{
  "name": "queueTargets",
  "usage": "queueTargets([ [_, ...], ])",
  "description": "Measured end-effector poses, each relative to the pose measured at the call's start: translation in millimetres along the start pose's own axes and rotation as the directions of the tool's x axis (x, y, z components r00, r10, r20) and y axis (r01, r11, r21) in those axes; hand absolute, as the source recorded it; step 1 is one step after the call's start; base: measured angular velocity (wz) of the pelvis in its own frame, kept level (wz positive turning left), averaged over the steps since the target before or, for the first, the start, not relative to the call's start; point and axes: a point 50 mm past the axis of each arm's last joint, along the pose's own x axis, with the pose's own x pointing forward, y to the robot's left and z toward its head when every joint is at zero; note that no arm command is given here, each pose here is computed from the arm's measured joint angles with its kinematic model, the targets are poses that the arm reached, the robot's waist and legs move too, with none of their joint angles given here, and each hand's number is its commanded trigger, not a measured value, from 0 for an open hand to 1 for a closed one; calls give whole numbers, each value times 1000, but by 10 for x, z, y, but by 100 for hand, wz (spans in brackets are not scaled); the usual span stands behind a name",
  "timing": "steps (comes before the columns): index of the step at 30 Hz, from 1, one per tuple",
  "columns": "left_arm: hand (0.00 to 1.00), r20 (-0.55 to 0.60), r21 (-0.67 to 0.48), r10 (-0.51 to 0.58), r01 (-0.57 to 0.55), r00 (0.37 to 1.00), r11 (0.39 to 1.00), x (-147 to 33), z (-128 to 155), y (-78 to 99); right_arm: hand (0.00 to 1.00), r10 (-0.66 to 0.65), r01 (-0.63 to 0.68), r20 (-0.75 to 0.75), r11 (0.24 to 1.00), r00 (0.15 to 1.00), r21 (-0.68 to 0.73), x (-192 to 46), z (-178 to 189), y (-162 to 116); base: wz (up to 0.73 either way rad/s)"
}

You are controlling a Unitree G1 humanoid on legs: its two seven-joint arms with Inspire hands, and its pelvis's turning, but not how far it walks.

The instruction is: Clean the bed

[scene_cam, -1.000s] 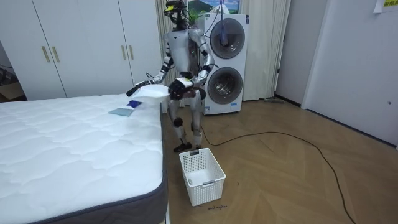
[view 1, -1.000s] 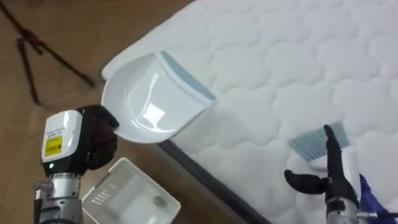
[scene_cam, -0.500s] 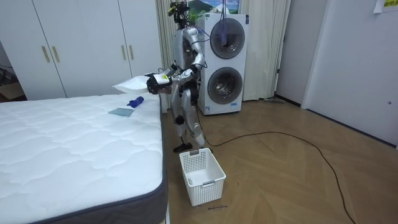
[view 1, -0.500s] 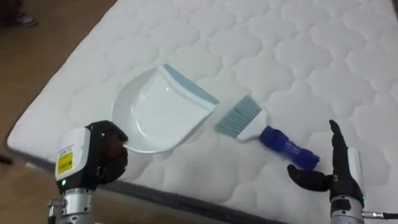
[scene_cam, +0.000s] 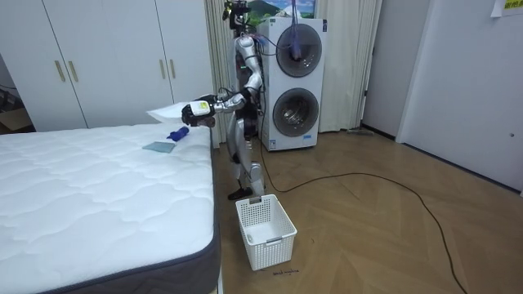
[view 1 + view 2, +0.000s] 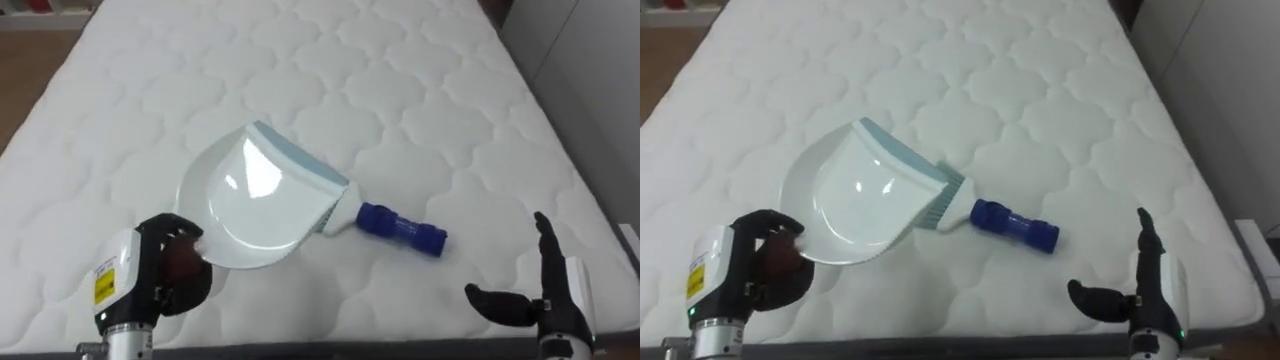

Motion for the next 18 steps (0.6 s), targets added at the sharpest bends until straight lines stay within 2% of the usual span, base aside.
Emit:
queueTargets([
  [7, 0, -64, -59, -50, 46, 997, 997, -16, -67, -28, 0, -1, 1, -17, 1000, 1000, -21, -10, -36, 26, -21],
  [13, 0, -116, -59, -115, 109, 987, 992, -63, -167, -86, 0, -14, 13, -104, 1000, 994, -7, -47, -162, 38, -8],
  [16, 0, -201, -81, -155, 141, 967, 987, -164, -316, -136, 0, -25, 26, -193, 1000, 981, 4, -90, -316, 30, 0],
  [18, 0, -281, -105, -183, 159, 942, 982, -292, -450, -161, 0, -34, 36, -264, 999, 964, 5, -157, -449, 13, 5],
])
